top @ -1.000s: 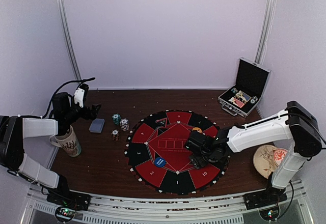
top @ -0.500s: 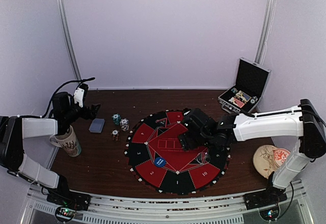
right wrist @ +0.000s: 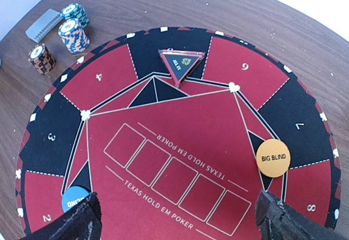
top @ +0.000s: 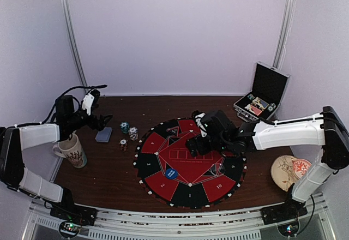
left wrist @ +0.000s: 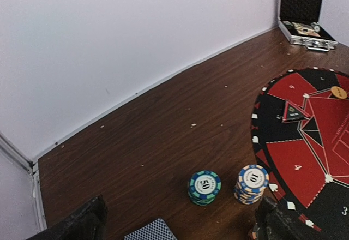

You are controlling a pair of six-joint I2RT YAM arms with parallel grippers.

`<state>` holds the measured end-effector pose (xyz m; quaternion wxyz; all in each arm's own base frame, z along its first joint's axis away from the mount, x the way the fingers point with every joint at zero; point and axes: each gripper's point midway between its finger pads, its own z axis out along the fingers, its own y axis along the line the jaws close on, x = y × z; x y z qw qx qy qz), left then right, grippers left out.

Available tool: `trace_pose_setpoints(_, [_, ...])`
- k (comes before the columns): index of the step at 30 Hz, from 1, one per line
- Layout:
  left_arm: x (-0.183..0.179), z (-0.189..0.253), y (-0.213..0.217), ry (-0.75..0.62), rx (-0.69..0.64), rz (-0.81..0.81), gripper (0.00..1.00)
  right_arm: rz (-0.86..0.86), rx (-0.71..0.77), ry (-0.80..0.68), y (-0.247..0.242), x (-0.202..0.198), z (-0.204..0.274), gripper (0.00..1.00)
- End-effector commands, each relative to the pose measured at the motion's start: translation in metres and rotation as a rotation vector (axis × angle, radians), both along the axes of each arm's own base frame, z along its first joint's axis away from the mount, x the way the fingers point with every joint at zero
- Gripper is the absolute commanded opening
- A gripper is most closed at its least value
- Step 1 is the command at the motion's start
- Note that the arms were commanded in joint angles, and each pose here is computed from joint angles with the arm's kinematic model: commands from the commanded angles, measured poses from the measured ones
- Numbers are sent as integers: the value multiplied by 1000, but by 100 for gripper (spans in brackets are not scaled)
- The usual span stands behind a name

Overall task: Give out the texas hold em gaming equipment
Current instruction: Pick up the pile of poker chips from the pile of poker chips.

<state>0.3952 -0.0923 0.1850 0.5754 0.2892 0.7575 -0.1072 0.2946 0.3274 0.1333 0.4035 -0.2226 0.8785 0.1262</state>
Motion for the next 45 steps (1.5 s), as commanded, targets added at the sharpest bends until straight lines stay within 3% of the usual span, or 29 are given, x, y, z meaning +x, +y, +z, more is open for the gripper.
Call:
trace_pose_setpoints(1, [-20,20,-26,-59,24,-197,98,4,10,10,-4,-6,-3,100])
trace_pose_setpoints(8, [-32,2,-43,19,16,-342,98,1,19,22,-8,-16,-12,98])
trace_pose_setpoints(16, [-57,-18,-71,48,123,-493,98,-9,9,12,-10,-16,-17,98])
trace_pose_setpoints(26, [-51,-38,-79,101,164,-480,98,-23,-6,12,-10,-13,-24,98])
trace_pose_setpoints(34, [-25,-40,-90,122,122,-419,98,-37,-12,5,-11,-10,-25,98])
trace_pose_setpoints(45, [14,-44,-109,194,162,-393,98,-51,-34,-8,-17,-9,-26,98])
